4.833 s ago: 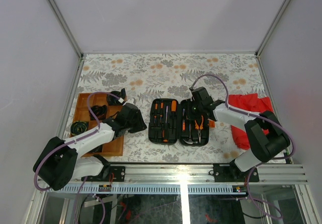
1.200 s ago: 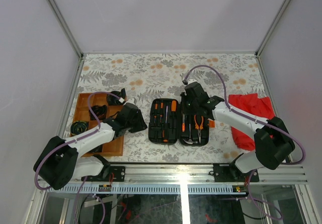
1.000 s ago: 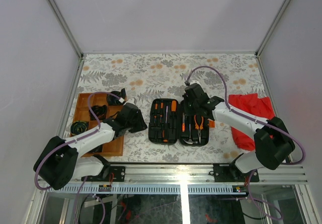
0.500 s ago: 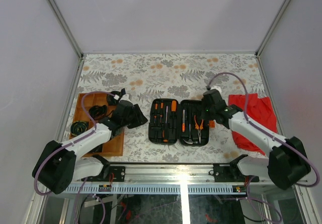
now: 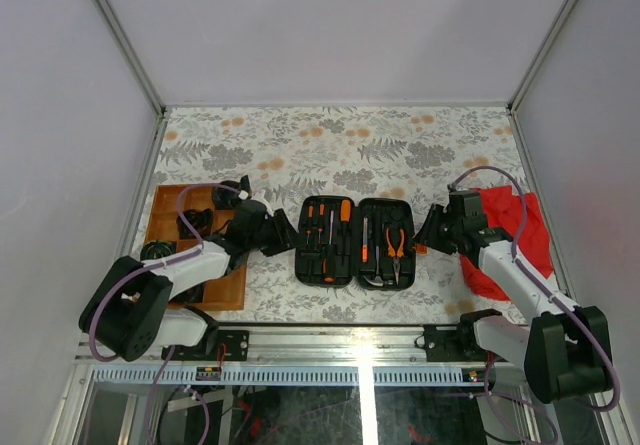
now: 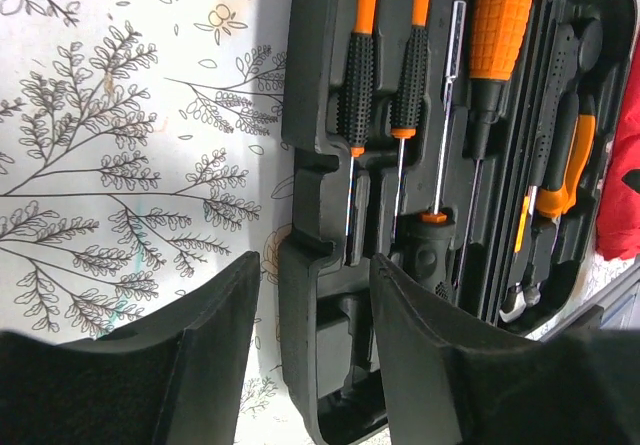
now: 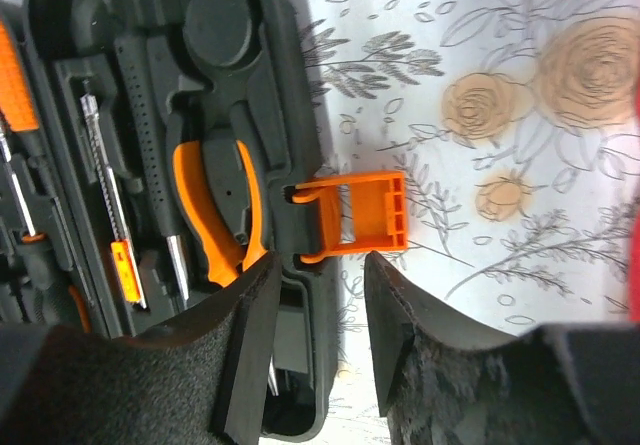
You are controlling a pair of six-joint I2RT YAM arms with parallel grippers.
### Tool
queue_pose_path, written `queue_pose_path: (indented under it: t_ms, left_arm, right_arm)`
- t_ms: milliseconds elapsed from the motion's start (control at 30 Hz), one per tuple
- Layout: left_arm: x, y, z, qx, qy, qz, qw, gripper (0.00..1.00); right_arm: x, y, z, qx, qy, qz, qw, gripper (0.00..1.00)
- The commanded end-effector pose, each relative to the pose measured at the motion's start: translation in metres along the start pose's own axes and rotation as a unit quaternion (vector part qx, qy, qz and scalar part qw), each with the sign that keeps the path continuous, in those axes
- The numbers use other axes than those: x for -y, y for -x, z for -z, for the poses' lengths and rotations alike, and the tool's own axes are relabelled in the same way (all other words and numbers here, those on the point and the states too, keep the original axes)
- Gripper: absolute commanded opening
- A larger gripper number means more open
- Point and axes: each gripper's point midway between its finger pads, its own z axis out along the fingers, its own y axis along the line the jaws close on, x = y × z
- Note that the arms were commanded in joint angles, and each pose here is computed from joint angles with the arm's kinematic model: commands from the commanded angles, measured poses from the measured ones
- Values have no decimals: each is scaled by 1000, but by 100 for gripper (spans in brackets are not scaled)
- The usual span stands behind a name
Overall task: Sort the tools into containers
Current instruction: Adjust the utility knife in the storage box.
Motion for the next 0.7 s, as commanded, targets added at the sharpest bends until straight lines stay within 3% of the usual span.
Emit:
queue_pose_path:
  t_ms: [0,200,400,533,667]
  left_arm:
    - [12,4,-3,8,-40,-14,999,47]
    - [15,0,-9,0,-57,-13,998,47]
    - [16,2,-18,2,-65,-9,998,47]
    - [15,9,-22,19,-61,-5,998,47]
    - [14,13,-23,28,-59,6,998,47]
  right_arm:
    - [-25,3,-3,-7,77,1,997,46]
    - [-21,-2,-11,-18,83,-7,996,44]
    - [-18,-4,-16,-18,84,-12,996,33]
    - [-12,6,-12,8,69,-22,997,36]
    - [10,24,-4,59,4,-39,997,36]
